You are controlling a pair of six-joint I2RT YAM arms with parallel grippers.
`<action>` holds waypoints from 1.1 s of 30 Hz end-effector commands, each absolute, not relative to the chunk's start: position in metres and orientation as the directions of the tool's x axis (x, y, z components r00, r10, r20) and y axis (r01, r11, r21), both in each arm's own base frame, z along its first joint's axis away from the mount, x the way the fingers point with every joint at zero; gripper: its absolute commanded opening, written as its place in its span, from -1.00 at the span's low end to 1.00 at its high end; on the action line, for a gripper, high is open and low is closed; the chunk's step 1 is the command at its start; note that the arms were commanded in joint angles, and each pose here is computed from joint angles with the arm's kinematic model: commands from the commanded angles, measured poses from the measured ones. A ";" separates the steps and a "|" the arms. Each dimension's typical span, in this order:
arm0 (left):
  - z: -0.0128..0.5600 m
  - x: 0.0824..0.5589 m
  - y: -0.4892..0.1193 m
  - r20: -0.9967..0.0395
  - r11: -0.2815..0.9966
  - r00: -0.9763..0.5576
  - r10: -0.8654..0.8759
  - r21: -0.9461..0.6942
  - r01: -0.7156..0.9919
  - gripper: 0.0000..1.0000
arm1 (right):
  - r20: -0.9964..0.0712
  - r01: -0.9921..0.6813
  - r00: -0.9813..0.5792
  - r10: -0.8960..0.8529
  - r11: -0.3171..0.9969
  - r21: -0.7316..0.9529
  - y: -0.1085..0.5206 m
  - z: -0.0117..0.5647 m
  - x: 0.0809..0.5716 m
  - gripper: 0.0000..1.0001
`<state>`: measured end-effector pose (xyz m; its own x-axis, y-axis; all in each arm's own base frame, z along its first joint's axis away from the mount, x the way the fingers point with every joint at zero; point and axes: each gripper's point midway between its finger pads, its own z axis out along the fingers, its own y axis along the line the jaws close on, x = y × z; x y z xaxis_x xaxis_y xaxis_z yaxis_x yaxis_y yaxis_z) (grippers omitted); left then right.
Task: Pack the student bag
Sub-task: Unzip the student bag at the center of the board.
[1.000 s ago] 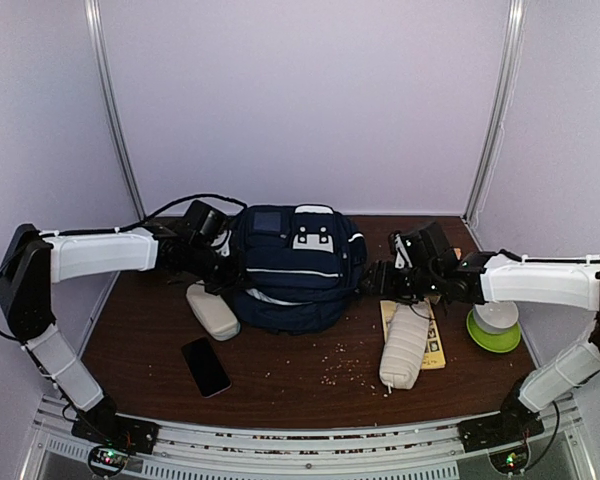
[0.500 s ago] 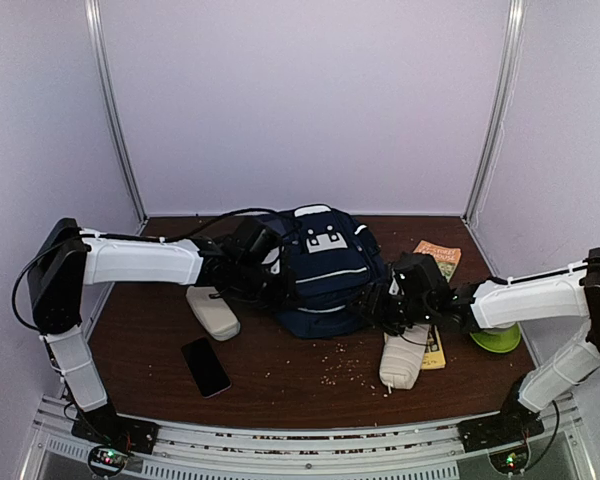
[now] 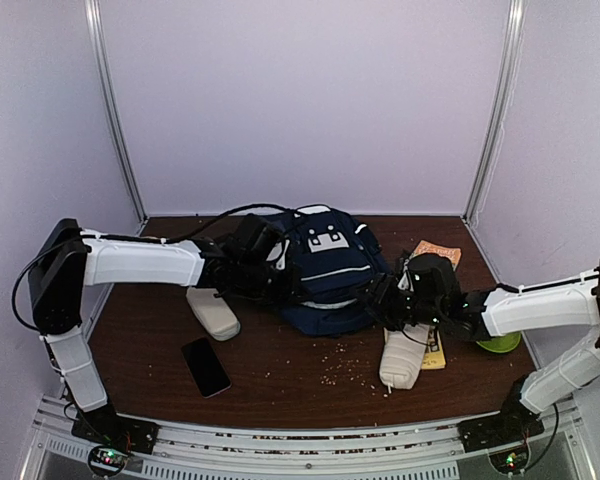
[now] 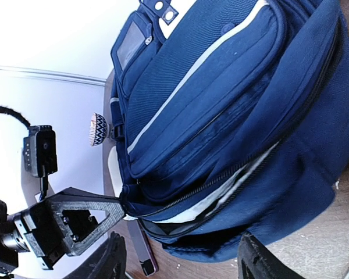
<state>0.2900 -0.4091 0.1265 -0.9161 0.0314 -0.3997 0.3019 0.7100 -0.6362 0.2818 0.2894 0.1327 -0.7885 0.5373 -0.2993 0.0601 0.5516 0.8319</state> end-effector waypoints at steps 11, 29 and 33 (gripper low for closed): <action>0.201 0.288 -0.439 -0.605 0.554 -0.796 0.019 -0.656 0.512 -1.00 | -0.233 0.077 -0.749 0.620 0.431 0.899 0.302 0.149 0.302 0.26; 0.207 0.283 -0.436 -0.638 0.541 -0.770 0.012 -0.643 0.542 -1.00 | -0.246 0.104 -0.696 0.675 0.434 0.895 0.280 0.155 0.307 0.36; 0.210 0.281 -0.438 -0.643 0.527 -0.766 0.013 -0.646 0.552 -1.00 | -0.225 0.121 -0.705 0.672 0.427 0.896 0.284 0.146 0.311 0.34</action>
<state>0.2825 -0.4208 0.1547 -0.8408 0.0630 -0.5376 0.4434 0.6498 -0.6174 0.3058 0.2872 0.1580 -0.7108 0.6659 -0.2265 0.0937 0.4089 0.9078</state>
